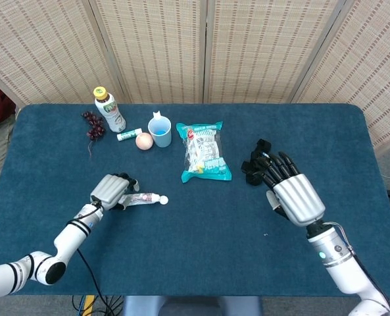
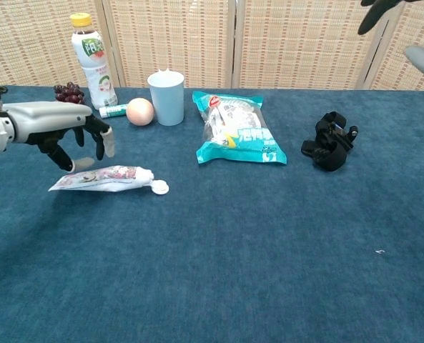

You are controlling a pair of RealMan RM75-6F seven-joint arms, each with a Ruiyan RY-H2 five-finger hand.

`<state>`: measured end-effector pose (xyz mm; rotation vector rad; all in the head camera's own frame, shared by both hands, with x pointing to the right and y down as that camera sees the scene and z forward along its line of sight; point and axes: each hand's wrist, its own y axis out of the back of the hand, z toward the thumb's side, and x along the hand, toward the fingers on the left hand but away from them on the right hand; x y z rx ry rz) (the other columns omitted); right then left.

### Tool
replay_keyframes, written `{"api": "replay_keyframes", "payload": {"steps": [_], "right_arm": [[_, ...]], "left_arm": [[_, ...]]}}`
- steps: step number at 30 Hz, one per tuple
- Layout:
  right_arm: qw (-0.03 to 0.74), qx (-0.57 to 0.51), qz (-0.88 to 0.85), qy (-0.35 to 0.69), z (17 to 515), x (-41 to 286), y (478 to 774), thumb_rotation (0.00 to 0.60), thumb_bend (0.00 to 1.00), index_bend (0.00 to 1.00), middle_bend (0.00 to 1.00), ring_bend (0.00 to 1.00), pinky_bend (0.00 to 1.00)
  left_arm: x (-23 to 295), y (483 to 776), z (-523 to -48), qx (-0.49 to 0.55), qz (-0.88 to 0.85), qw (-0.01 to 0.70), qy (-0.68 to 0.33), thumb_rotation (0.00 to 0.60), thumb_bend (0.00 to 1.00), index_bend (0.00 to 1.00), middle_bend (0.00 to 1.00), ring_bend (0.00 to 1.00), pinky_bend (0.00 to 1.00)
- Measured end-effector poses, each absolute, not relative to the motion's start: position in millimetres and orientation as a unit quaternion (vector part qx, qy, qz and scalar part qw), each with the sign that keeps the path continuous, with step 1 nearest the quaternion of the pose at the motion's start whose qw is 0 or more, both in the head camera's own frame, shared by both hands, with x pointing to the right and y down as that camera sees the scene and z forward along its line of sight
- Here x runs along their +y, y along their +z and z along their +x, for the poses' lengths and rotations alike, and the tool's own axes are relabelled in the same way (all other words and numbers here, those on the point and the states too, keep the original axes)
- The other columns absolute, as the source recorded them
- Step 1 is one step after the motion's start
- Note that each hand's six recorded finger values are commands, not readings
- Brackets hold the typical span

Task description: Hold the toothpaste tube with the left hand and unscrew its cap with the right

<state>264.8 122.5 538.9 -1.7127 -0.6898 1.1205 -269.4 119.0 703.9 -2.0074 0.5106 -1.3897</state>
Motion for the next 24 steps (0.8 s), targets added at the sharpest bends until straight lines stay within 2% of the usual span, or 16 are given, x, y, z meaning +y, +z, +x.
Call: {"api": "replay_keyframes", "payload": {"steps": [2, 5, 7, 11, 17, 20, 24], "right_arm": [[0.468, -0.286, -0.693, 0.468, 275, 123, 538, 0.6, 0.49, 0.28, 0.11, 0.0, 0.0], [0.466, -0.289, -0.684, 0.481, 287, 124, 537, 0.6, 0.49, 0.28, 0.11, 0.0, 0.0], [0.466, -0.29, -0.678, 0.488, 294, 124, 536, 0.6, 0.49, 0.28, 0.11, 0.0, 0.0], [0.464, -0.289, -0.663, 0.512, 315, 127, 537, 0.6, 0.49, 0.27, 0.11, 0.0, 0.0], [0.447, -0.299, -0.64, 0.55, 349, 134, 538, 0.6, 0.47, 0.16, 0.11, 0.0, 0.01], [0.432, -0.313, -0.628, 0.567, 369, 142, 536, 0.6, 0.45, 0.15, 0.11, 0.0, 0.03], [0.42, -0.335, -0.613, 0.579, 389, 152, 534, 0.6, 0.41, 0.15, 0.11, 0.0, 0.04]], "left_arm": [[121, 704, -273, 0.194, -0.76, 0.313, -0.535, 0.6, 0.45, 0.15, 0.23, 0.07, 0.21], [124, 699, -276, 0.2, -0.761, 0.303, -0.538, 0.6, 0.42, 0.07, 0.19, 0.05, 0.19], [124, 691, -279, 0.214, -0.76, 0.299, -0.537, 0.6, 0.4, 0.06, 0.19, 0.05, 0.19], [123, 670, -296, 0.255, -0.747, 0.297, -0.537, 0.6, 0.39, 0.08, 0.19, 0.06, 0.19], [129, 636, -339, 0.347, -0.705, 0.31, -0.535, 0.6, 0.38, 0.16, 0.22, 0.08, 0.19], [143, 618, -366, 0.39, -0.674, 0.324, -0.537, 0.6, 0.38, 0.19, 0.23, 0.09, 0.19], [177, 595, -408, 0.431, -0.625, 0.339, -0.556, 0.6, 0.38, 0.23, 0.25, 0.1, 0.19]]}}
